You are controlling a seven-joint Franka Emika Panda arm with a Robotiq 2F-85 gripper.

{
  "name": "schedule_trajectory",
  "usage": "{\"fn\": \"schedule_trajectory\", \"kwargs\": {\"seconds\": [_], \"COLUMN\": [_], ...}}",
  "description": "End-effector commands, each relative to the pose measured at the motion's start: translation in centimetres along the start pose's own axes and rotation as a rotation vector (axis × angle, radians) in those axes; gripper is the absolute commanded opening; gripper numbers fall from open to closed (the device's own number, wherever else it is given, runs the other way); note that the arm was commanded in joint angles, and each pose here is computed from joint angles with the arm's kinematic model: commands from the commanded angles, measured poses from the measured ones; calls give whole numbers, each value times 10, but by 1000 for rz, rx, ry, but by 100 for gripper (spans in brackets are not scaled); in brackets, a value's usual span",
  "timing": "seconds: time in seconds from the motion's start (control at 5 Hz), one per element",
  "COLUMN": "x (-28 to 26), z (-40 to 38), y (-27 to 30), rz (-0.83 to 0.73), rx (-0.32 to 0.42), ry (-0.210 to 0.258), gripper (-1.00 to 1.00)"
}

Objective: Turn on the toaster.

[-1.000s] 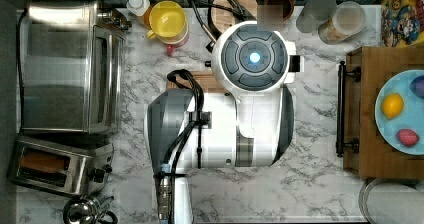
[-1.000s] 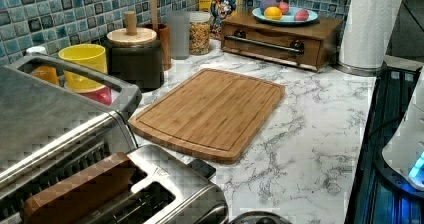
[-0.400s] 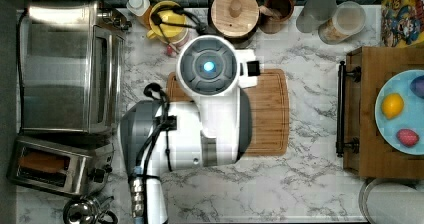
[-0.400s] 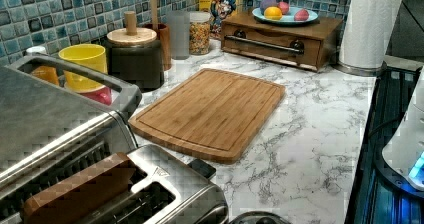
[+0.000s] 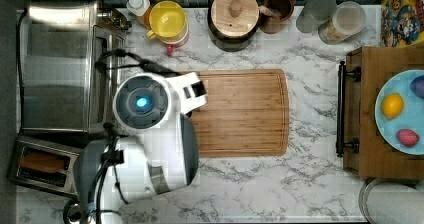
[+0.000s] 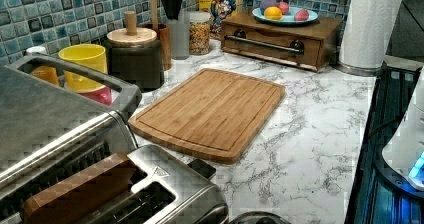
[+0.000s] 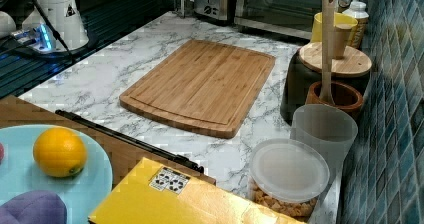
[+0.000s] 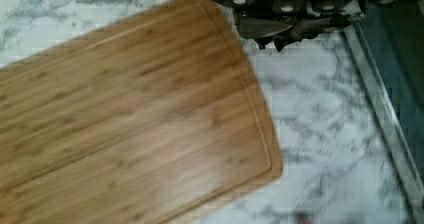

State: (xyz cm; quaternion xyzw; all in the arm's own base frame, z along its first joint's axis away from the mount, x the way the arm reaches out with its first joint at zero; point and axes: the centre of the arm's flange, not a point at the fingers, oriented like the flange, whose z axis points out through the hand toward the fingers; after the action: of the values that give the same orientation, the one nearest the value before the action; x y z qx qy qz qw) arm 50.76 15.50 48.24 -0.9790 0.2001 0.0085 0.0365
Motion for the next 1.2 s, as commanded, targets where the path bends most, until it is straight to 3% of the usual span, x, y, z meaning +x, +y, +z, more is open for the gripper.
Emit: {"fn": "schedule_trajectory", "kwargs": {"seconds": [0.2,0.6,1.0,1.2], "x": [-92,-154,-198,-215], "z": [-3,29,39,48], "y": [-43,-65,-76,-89], "rz": [-171,-224,-234,-240], "rx": [28,8,25,20], "ry": [-28,-47,-10,-61], "gripper": [-100,-100,-100,-100]}}
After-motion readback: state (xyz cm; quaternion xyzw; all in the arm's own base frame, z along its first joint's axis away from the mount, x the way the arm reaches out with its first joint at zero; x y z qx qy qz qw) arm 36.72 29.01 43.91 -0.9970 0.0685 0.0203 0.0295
